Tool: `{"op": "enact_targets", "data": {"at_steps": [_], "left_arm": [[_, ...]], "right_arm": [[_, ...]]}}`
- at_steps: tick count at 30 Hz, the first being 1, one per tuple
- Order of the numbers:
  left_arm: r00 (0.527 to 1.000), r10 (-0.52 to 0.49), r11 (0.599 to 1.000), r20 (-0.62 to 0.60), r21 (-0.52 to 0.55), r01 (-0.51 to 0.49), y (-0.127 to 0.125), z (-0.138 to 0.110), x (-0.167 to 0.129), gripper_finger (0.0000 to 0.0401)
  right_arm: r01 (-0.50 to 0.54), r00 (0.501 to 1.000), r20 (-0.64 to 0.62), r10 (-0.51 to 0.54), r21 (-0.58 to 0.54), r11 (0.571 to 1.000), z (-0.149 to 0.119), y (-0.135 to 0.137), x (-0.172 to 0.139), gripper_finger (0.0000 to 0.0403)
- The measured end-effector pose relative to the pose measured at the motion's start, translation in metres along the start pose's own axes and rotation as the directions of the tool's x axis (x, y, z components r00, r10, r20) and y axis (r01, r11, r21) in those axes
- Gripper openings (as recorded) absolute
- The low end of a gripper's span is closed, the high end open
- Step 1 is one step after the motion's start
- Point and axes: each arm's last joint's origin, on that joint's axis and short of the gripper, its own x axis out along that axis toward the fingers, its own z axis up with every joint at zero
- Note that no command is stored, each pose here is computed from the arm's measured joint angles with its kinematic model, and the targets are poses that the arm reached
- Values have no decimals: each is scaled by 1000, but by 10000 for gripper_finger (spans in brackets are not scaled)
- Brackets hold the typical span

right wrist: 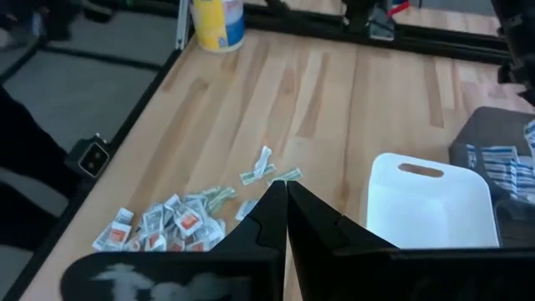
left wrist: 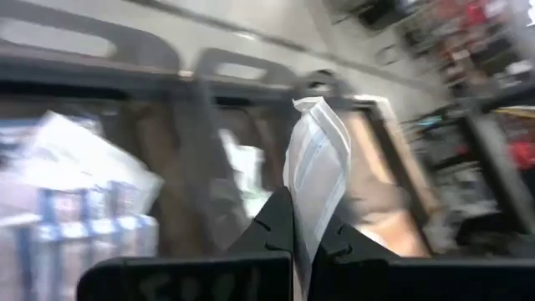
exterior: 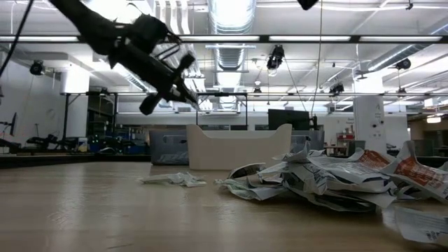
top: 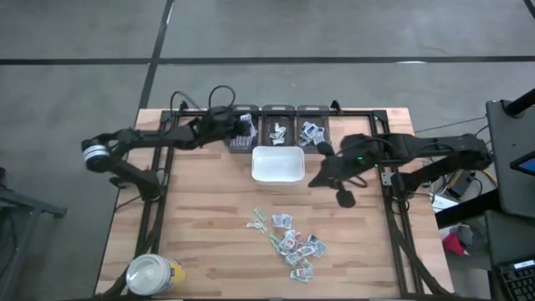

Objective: Pick & Place First Aid Supplies
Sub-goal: Put the white fingertip band aid into the left black bin

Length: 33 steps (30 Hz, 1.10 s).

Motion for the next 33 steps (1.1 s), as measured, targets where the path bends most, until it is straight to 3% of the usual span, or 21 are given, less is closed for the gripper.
{"op": "enact_targets", "data": {"at_steps": [6, 13, 22, 33], "left_arm": [[965, 240, 965, -105, 135, -226, -2, 27, 26, 0], [893, 403, 903, -199, 245, -352, -7, 46, 60, 0], [785, 530, 843, -321, 304, -445, 1, 56, 86, 0], [745, 562, 824, -360, 322, -466, 15, 44, 88, 0]], "right_arm": [[4, 997, 74, -6, 39, 999, -31, 4, -15, 9], [5, 990, 142, -14, 64, 998, -54, 7, -25, 9], [22, 987, 154, -36, 87, 996, -66, 8, -32, 9], [86, 983, 156, -98, 83, 993, -68, 6, -34, 9]]}}
